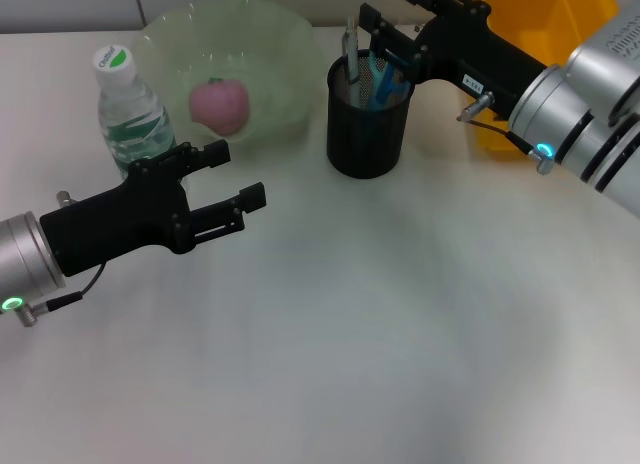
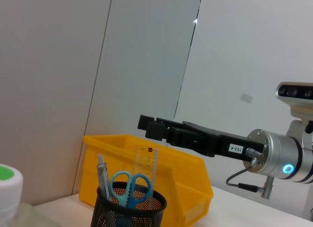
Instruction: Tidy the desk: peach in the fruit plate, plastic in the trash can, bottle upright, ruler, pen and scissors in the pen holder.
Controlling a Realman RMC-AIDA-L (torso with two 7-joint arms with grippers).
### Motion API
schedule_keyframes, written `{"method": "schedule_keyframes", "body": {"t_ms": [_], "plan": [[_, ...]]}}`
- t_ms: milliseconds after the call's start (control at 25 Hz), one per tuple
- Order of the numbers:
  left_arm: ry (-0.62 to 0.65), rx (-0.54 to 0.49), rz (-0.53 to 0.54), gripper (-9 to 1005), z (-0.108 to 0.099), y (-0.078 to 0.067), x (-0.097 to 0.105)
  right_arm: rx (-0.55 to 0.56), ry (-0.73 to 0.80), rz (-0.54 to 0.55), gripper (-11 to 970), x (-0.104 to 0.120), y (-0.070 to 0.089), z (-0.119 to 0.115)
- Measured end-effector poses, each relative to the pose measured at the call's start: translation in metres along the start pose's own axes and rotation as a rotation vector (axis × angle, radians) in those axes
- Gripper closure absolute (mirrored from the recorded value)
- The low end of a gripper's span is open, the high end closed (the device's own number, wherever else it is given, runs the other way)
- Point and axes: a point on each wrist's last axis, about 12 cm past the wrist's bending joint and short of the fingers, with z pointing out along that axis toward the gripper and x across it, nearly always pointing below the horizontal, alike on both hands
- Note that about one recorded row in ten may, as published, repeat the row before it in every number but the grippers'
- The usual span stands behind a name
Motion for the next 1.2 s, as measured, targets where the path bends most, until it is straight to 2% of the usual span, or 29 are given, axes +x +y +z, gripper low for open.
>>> {"method": "schedule_keyframes", "body": {"t_ms": [200,360,520,600,640,680,760,800,840,1000,1200], "plan": [[0.002,0.006,0.001,199,0.001,-0.001,0.0,-0.018,-0.07,0.021,317,-0.003,0.003,-0.009],[0.004,0.02,-0.001,199,0.002,-0.002,0.0,-0.041,-0.151,0.104,233,-0.01,0.001,-0.023],[0.003,0.042,-0.008,199,0.001,-0.005,0.0,-0.115,-0.161,0.197,234,-0.017,-0.008,-0.041],[0.0,0.058,-0.009,199,0.0,-0.007,0.0,-0.175,-0.143,0.221,234,-0.02,-0.009,-0.05],[0.0,0.058,-0.009,199,0.0,-0.007,0.0,-0.264,-0.105,0.226,235,-0.024,-0.009,-0.062],[-0.007,0.085,-0.012,199,-0.001,-0.01,0.0,-0.264,-0.105,0.226,235,-0.024,-0.009,-0.062],[-0.005,0.097,-0.016,199,-0.001,-0.011,0.0,-0.394,-0.027,0.187,236,-0.03,-0.009,-0.077],[-0.005,0.097,-0.016,199,-0.001,-0.011,0.0,-0.394,-0.027,0.187,236,-0.03,-0.009,-0.077],[0.017,0.126,-0.034,199,-0.001,-0.013,0.0,-0.462,0.036,0.172,236,-0.033,-0.011,-0.09],[0.057,0.178,-0.064,199,-0.001,-0.015,-0.001,-0.512,0.103,0.193,237,-0.03,-0.014,-0.107],[0.128,0.243,-0.108,199,-0.001,-0.015,-0.003,-0.537,0.212,0.213,238,-0.012,-0.007,-0.126]]}}
